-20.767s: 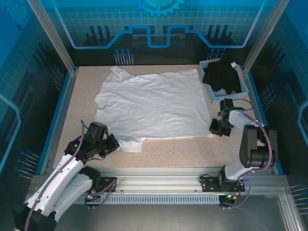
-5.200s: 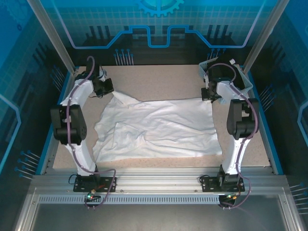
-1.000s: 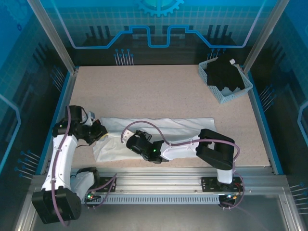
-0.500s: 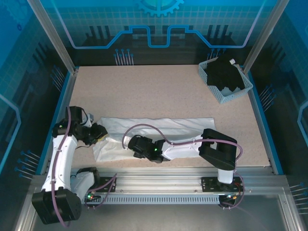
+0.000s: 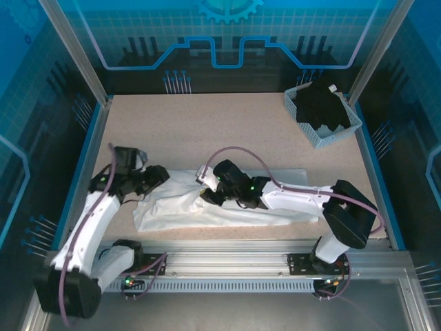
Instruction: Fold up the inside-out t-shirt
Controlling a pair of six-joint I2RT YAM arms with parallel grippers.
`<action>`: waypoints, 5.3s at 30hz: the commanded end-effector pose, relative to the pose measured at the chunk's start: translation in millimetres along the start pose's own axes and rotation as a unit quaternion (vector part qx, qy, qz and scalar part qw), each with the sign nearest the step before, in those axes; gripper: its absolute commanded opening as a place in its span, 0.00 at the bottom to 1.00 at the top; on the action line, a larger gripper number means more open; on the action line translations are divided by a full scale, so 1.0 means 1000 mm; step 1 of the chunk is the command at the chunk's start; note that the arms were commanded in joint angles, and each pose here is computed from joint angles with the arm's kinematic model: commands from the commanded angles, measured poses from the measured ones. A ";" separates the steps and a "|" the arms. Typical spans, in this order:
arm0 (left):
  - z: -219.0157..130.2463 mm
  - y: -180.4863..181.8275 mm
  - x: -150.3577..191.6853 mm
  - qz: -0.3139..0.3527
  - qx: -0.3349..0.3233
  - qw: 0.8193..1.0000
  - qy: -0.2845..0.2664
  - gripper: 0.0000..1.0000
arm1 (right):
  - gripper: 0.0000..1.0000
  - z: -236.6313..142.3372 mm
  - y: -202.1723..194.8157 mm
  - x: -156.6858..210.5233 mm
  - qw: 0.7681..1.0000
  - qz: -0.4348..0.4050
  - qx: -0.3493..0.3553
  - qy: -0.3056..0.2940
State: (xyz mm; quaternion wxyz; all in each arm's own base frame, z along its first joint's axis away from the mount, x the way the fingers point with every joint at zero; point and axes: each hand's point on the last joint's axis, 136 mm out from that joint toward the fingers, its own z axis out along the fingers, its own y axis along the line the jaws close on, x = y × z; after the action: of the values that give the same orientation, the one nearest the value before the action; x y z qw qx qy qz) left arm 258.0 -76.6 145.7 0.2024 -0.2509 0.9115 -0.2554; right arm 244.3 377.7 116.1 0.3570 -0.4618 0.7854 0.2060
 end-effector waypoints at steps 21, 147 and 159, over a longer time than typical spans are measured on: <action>0.045 0.035 -0.012 0.008 -0.057 0.998 -0.031 0.49 | 0.34 0.058 0.047 0.057 0.986 0.109 -0.057 0.115; 0.095 0.072 0.050 -0.050 -0.016 0.993 0.107 0.31 | 0.62 0.020 0.034 -0.007 0.984 0.124 -0.130 -0.003; 0.072 0.064 -0.015 -0.003 -0.059 0.998 -0.028 0.00 | 0.62 -0.003 0.004 -0.003 0.990 0.124 -0.063 -0.004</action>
State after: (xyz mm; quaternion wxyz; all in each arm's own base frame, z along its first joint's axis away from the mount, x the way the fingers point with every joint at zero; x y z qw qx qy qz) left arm 259.5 -67.9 26.8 0.1412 -0.2750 0.9201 -0.2404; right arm 227.0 398.9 105.7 0.2756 -0.3992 0.8128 0.3225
